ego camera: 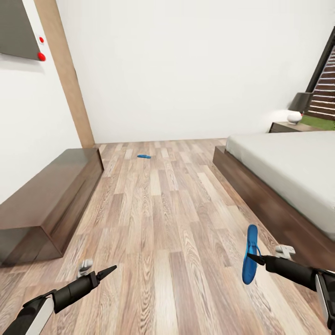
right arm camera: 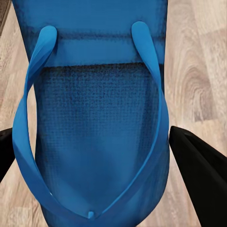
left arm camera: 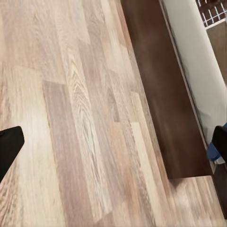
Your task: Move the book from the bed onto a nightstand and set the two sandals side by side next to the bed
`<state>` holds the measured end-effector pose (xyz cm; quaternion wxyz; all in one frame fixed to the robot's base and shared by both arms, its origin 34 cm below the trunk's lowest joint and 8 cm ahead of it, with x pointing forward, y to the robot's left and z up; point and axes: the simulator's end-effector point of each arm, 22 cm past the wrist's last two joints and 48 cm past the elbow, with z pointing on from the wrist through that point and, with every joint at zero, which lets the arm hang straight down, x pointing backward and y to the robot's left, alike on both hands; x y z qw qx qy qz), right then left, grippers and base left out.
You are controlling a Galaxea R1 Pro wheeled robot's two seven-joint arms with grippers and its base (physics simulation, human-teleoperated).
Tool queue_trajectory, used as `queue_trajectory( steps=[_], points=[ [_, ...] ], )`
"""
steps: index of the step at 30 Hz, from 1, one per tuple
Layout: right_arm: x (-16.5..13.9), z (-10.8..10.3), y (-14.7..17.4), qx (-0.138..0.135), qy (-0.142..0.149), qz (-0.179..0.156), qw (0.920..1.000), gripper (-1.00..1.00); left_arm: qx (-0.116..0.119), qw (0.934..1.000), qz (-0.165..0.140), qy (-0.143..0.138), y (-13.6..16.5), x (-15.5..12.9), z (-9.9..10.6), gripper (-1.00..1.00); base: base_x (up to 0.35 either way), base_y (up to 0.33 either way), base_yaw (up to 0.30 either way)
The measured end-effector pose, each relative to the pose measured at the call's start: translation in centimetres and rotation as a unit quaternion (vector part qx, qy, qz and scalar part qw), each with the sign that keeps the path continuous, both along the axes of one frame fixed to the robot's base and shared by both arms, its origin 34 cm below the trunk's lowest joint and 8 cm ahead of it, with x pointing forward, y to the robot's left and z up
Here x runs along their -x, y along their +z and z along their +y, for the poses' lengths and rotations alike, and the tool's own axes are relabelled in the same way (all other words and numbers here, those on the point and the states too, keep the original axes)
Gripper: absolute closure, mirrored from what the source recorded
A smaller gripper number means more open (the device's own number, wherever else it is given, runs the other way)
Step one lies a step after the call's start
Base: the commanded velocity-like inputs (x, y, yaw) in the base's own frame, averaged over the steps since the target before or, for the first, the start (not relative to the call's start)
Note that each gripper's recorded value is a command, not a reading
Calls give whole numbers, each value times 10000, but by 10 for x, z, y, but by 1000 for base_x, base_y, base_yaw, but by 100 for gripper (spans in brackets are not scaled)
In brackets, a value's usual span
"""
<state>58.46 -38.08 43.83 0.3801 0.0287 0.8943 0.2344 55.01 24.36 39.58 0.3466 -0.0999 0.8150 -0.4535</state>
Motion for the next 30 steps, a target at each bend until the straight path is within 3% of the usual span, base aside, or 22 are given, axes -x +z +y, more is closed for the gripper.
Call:
queue_trajectory(
  steps=[30],
  points=[
    [-4, 0, 65, 0, 0, -612, 9981, 100, 4, 9981, -609, -4, 61, -10, -1, -100, 0, 0, 0]
  ],
)
